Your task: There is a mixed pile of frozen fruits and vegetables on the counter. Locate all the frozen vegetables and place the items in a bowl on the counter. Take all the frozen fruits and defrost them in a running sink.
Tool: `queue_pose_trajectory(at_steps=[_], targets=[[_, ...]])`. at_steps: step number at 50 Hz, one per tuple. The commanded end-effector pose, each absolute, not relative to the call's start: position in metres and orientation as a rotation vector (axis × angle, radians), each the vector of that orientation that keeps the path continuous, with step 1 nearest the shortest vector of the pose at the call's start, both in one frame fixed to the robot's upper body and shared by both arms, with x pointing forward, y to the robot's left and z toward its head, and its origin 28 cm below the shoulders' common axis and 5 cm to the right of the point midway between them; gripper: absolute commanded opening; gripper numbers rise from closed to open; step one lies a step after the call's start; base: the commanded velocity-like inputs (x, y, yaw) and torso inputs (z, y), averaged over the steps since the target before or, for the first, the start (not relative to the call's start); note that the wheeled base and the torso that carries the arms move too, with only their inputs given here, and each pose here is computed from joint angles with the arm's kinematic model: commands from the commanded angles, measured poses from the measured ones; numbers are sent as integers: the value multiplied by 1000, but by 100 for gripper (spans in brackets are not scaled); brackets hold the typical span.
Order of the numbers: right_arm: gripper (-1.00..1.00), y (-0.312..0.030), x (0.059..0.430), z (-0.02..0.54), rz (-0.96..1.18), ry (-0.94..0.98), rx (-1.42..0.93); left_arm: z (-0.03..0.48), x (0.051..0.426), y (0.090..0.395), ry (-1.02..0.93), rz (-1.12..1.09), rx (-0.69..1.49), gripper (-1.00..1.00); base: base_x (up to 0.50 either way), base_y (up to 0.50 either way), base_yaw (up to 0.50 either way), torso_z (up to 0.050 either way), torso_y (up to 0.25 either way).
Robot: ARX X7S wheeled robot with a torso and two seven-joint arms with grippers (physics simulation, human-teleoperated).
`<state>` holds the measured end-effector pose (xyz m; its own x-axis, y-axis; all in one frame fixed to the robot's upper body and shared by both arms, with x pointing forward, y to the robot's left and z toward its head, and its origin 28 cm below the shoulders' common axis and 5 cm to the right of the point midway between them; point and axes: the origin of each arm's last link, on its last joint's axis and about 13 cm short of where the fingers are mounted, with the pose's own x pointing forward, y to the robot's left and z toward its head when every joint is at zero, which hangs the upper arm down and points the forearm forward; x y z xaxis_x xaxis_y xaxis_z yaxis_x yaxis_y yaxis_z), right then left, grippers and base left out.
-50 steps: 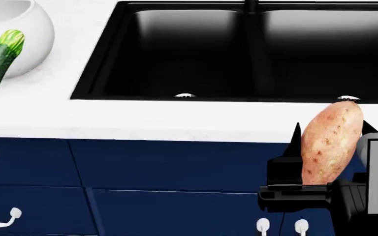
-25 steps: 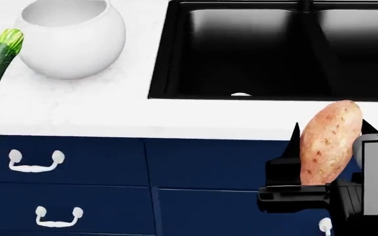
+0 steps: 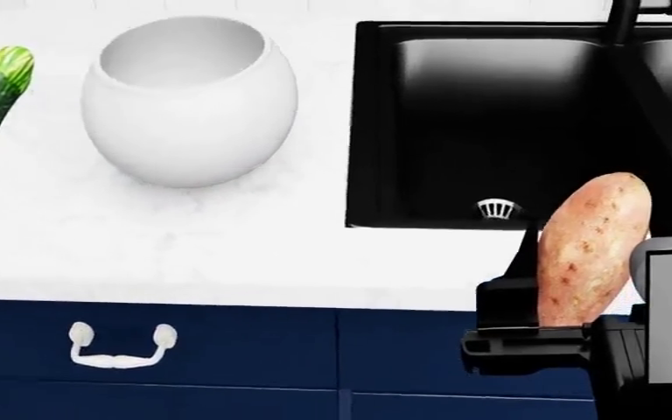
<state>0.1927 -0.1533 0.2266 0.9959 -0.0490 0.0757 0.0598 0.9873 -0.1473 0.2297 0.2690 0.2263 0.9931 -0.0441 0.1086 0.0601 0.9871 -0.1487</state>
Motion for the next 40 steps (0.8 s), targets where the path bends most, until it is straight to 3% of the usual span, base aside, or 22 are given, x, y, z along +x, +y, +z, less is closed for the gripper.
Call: queue_pose_trajectory(at_steps=[1,19,40], targets=[[-100,-154,194,227,-70,-73,-178,228,230,270,-114,-42,-160,-100,234,500,0,0,0],[-100,-155,194,227,-74,-76,-156,227,230,268,-111,-49,-159,-100,257,306,0,1,1],[-100,-155,194,227,-84,-80,-159,228,230,269,-114,-47,-161,-100,295,69,0,0,1]])
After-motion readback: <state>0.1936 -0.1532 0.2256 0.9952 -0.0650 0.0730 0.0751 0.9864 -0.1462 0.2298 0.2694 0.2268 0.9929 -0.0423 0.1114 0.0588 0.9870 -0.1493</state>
